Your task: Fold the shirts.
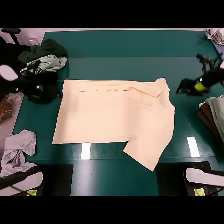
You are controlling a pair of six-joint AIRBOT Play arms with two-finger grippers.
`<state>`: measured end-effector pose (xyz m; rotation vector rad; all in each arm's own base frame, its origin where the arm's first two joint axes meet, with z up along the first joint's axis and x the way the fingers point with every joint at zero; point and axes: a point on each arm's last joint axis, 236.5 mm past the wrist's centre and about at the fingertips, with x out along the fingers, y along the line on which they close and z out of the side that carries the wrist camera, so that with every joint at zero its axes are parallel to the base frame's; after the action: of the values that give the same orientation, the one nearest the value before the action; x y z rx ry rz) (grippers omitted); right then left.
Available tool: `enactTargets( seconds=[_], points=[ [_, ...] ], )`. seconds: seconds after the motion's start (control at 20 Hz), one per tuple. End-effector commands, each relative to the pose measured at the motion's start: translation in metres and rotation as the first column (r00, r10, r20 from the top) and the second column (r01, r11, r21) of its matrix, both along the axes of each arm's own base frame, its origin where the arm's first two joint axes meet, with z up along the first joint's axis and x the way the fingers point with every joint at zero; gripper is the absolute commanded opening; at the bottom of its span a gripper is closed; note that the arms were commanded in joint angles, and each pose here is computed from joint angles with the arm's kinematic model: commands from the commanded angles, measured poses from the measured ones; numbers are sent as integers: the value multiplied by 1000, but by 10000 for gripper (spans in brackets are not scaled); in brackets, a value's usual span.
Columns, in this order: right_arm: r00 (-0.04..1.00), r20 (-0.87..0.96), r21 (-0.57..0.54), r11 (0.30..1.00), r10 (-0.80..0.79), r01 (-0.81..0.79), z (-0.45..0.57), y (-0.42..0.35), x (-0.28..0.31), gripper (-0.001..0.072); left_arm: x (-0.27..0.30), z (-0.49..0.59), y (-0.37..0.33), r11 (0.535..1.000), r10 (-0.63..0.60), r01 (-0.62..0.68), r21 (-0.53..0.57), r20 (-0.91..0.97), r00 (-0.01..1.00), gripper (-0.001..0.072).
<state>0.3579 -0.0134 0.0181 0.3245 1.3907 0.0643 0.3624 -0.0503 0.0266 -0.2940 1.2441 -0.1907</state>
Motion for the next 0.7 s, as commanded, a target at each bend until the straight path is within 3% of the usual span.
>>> enactTargets(
  seconds=[0.0, 0.25, 0.4, 0.65],
  points=[
    [999, -33, 119, 993, 8, -4, -12, 41, -60, 619, -57, -16, -2, 1000, -16, 17, 11, -62, 998, 713],
    [993, -119, 155, 987, -22, 41, -27, 62, -132, 624, -86, -12, -5, 1000, -14, 14, 5, -27, 1000, 713],
    [979, -205, 243, 967, -20, 71, -34, 87, -174, 625, -89, -6, -10, 1000, -6, 5, -17, -23, 1000, 713],
    [956, -279, 244, 957, -88, 159, -50, 97, -220, 624, -91, -5, -13, 999, -8, 7, -33, -31, 999, 713]
  ],
)
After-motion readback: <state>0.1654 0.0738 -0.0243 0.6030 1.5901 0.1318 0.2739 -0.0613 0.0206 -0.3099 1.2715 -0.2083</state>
